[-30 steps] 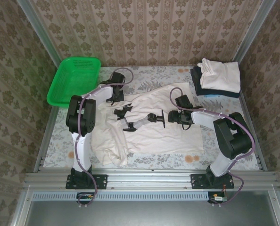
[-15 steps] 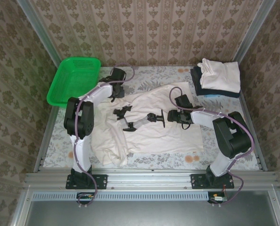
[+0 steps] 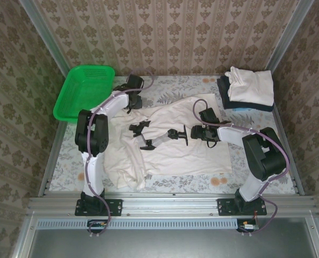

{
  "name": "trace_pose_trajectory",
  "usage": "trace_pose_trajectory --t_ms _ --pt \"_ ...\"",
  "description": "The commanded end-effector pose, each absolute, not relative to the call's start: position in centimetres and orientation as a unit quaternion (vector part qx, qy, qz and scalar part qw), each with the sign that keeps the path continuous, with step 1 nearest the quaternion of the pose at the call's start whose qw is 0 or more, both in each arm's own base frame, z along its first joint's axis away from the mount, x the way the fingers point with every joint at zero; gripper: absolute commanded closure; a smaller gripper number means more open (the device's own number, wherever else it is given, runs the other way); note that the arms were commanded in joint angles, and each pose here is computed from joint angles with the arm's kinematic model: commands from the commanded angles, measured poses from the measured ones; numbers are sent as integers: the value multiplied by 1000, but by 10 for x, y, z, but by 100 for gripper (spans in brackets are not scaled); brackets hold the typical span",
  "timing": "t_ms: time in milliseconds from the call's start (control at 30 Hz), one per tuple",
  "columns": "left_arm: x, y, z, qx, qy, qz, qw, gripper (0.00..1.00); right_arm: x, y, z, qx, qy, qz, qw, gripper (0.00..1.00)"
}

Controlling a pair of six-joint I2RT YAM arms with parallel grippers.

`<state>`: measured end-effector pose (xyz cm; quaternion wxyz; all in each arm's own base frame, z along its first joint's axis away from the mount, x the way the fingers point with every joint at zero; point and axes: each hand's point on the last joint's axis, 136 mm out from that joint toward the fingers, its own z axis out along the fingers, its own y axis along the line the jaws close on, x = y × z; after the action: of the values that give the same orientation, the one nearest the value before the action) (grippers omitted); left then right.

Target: Fold and stack the t-shirts

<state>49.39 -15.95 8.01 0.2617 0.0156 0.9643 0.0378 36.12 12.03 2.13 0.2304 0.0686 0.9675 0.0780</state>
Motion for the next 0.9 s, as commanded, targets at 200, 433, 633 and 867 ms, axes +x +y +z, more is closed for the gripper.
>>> trace_pose_trajectory --t_ms 200,433,633,867 --pt "470 -175 42 31 976 13 216 68 341 126 -6 61 979 82 175 30" --pt "467 -172 42 27 976 17 214 82 341 126 -7 61 980 83 173 30" --pt "467 -171 74 32 970 16 242 100 341 127 -9 61 980 84 171 30" --pt "455 -168 96 31 966 15 257 100 342 128 -11 61 980 85 170 30"
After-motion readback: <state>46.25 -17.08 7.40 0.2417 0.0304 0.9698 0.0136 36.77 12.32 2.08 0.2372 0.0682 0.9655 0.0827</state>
